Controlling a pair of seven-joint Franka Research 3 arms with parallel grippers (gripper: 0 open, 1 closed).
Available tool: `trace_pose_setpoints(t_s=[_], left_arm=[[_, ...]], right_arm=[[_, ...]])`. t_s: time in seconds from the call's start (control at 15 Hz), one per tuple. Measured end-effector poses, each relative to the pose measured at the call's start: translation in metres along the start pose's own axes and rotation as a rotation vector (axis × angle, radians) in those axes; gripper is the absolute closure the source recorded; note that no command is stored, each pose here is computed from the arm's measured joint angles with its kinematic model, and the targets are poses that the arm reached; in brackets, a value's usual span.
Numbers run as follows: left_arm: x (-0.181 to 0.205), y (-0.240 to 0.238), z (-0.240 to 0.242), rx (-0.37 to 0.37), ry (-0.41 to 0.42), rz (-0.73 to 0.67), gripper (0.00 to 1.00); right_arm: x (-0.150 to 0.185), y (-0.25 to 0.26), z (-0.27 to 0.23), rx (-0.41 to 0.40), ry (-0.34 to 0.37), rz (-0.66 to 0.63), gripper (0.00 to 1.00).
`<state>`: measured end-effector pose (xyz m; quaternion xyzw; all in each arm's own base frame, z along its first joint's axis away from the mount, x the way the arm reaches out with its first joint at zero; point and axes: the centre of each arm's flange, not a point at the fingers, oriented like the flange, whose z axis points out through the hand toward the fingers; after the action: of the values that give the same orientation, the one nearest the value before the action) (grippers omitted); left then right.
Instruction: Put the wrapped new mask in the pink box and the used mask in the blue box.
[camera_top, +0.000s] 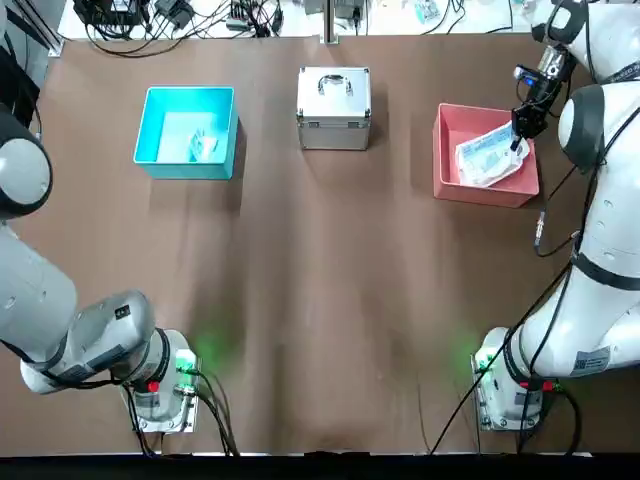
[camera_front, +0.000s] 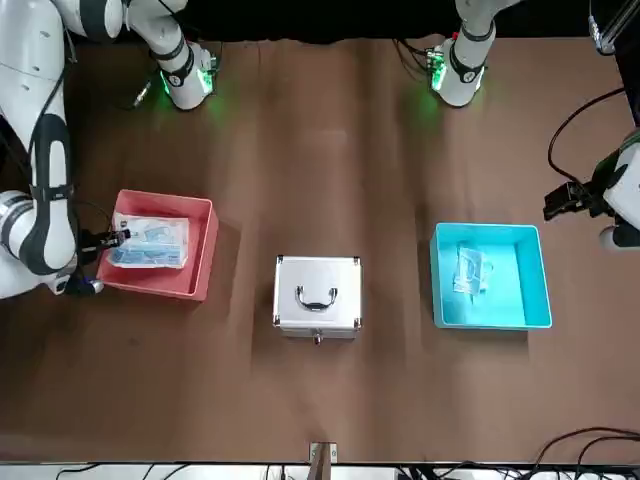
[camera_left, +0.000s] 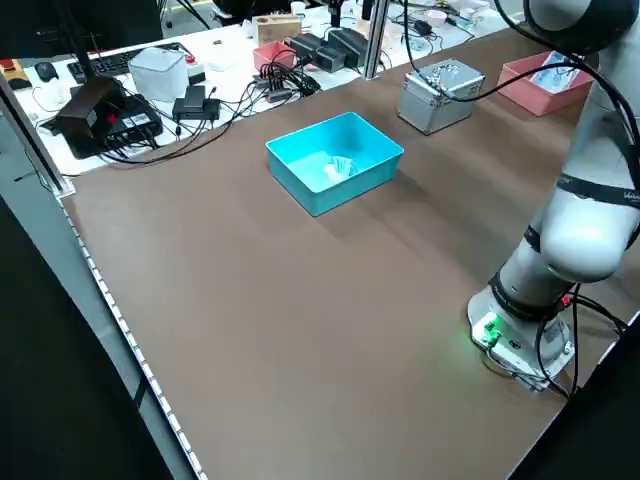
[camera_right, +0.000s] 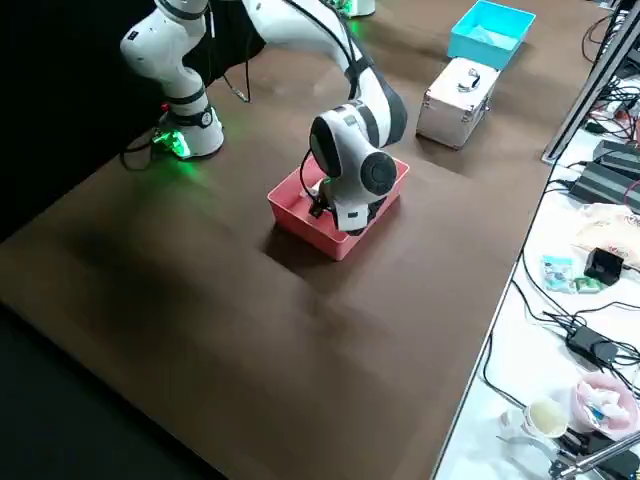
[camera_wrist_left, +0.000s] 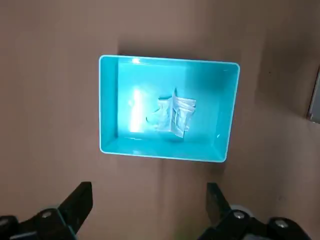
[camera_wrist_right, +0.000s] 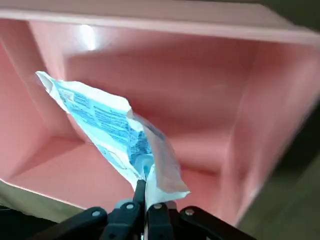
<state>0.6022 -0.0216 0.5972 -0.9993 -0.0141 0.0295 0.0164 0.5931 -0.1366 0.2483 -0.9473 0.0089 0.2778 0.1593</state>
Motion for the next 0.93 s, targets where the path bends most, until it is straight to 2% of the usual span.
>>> trace_pose_setpoints(t_s=[0.27, 0.33, 0.67, 0.73, 0.87, 0.93], left_arm=[[-0.009, 0.004, -0.005, 0.016, 0.033, 0.0, 0.0], [-0.01, 0.004, -0.007, 0.018, 0.037, -0.002, 0.0], [-0.01, -0.001, -0.007, 0.018, 0.04, -0.011, 0.0], [-0.01, -0.001, -0.007, 0.018, 0.039, -0.01, 0.0], [-0.01, 0.0, -0.007, 0.018, 0.039, -0.009, 0.0], [-0.01, 0.001, -0.006, 0.021, 0.038, -0.009, 0.0]], right_arm=[[0.009, -0.01, 0.016, -0.004, -0.033, 0.01, 0.95], [0.01, -0.008, 0.018, -0.004, -0.038, 0.013, 0.88], [0.01, -0.008, 0.014, -0.008, -0.029, 0.009, 0.42], [0.01, -0.017, -0.005, -0.019, 0.001, -0.011, 0.23], [0.005, -0.035, -0.04, -0.027, 0.027, -0.043, 0.05], [-0.001, -0.046, -0.058, -0.029, 0.035, -0.061, 0.02]])
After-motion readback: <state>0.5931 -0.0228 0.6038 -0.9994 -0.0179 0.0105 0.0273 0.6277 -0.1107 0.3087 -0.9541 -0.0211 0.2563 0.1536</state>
